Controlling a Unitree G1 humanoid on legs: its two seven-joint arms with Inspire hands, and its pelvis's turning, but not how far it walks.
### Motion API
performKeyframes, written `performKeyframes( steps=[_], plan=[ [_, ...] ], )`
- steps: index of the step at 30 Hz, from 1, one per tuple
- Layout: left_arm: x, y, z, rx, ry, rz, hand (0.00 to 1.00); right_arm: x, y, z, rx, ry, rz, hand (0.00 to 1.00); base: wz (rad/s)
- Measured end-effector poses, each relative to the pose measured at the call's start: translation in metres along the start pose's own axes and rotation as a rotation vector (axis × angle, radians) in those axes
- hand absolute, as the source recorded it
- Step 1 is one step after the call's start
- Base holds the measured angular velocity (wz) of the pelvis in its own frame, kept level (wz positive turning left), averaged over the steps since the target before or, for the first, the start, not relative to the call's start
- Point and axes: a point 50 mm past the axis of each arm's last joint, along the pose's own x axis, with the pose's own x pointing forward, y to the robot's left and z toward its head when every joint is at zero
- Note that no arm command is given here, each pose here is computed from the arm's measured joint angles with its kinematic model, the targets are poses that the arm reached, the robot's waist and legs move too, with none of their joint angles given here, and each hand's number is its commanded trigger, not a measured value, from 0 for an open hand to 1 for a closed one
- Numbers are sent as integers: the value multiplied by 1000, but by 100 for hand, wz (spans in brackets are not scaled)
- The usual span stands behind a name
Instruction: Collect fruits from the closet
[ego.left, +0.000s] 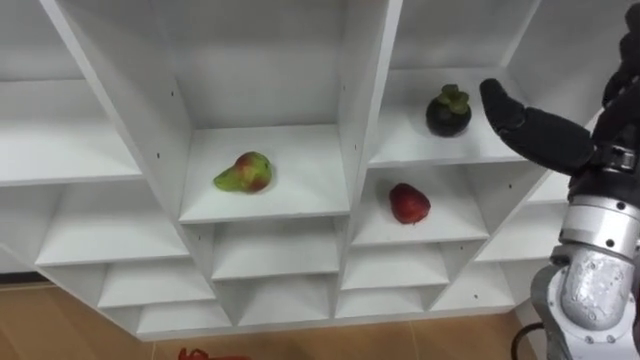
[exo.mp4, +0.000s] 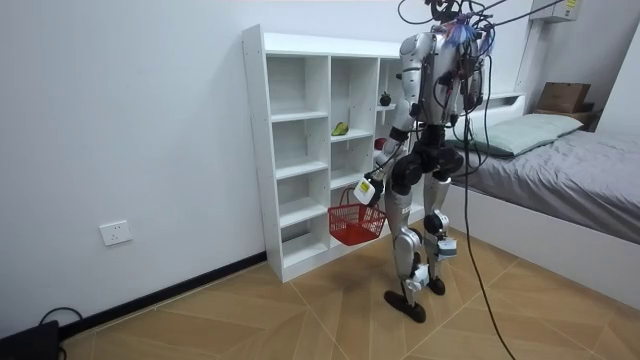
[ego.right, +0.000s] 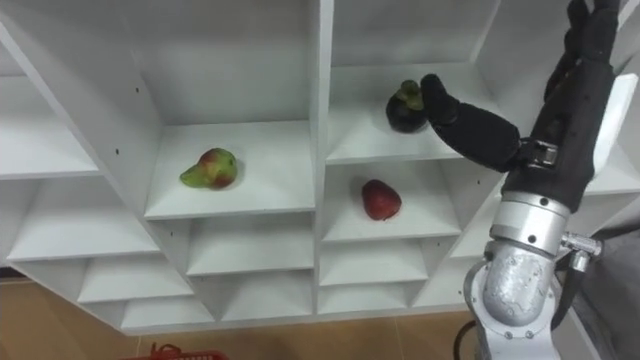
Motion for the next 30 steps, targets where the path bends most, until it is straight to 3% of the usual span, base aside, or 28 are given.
performKeyframes(
  steps=[30],
  plan=[
    [1,-4,4,34,-10,-30,100,-8,23,0,41,23,165,0,0]
  ],
)
